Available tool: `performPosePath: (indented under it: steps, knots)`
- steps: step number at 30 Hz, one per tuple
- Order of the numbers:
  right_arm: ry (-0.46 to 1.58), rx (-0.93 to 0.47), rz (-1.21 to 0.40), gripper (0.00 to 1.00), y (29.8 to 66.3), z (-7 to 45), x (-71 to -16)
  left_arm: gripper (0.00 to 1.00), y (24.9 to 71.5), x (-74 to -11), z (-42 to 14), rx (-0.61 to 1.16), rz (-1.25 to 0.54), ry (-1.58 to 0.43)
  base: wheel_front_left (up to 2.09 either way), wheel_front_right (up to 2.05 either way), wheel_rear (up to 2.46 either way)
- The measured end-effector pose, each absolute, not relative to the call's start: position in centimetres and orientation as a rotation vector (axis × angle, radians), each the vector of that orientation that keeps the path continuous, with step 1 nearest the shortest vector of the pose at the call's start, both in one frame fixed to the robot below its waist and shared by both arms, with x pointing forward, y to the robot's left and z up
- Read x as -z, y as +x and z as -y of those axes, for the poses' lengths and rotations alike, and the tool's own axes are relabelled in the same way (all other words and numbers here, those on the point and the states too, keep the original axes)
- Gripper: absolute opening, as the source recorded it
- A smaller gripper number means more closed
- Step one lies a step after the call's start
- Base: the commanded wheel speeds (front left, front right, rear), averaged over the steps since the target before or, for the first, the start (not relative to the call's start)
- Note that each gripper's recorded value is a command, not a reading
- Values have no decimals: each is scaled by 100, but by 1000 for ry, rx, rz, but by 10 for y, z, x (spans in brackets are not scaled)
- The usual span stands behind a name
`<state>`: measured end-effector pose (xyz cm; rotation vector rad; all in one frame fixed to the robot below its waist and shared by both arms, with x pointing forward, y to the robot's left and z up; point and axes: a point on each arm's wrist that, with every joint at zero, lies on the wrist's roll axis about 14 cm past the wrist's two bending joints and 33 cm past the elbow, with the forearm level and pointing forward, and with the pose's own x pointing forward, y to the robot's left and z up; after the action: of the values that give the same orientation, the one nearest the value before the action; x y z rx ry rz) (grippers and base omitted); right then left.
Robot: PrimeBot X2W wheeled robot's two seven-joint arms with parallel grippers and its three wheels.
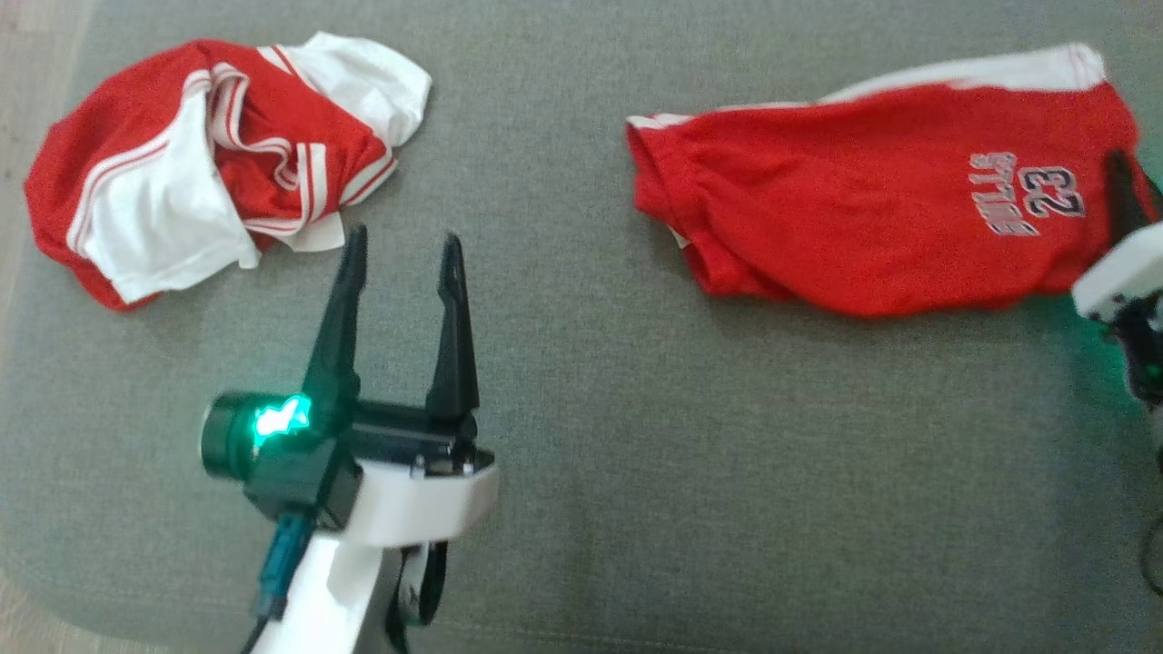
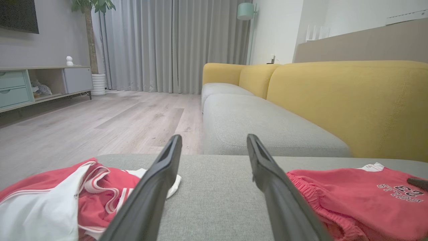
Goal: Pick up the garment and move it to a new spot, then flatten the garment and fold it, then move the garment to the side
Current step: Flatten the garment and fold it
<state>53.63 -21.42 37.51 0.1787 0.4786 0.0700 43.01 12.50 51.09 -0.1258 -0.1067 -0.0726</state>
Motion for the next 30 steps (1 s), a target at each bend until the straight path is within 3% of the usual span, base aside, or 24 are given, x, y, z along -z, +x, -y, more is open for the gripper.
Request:
performPosePath:
  steps: [9, 13, 17, 20, 26, 27, 28, 30]
  knots:
    - [-19, 70, -475, 0, 502, 313, -400, 100, 411, -529, -113, 118, 150, -134, 0, 0, 0]
    - [-29, 66, -408, 0, 507, 316, -422, 100, 410, -534, -105, 144, 165, -142, 0, 0, 0]
    - [-31, -31, -285, 0, 527, 284, -462, 100, 407, -533, -100, 166, 159, -143, 0, 0, 0]
    - [-8, -180, -210, 0, 537, 226, -488, 100, 401, -535, -97, 179, 160, -146, 0, 0, 0]
    - [58, -473, -229, 0, 512, 106, -490, 100, 391, -533, -101, 168, 151, -140, 0, 0, 0]
    - [80, -501, -240, 24, 505, 92, -486, 100, 390, -533, -103, 163, 151, -139, 0, 0, 0]
    - [103, -522, -256, 100, 498, 80, -481, 100, 389, -534, -105, 158, 152, -138, 0, 0, 0]
    - [160, -559, -281, 100, 482, 57, -472, 100, 386, -535, -108, 150, 154, -134, 0, 0, 0]
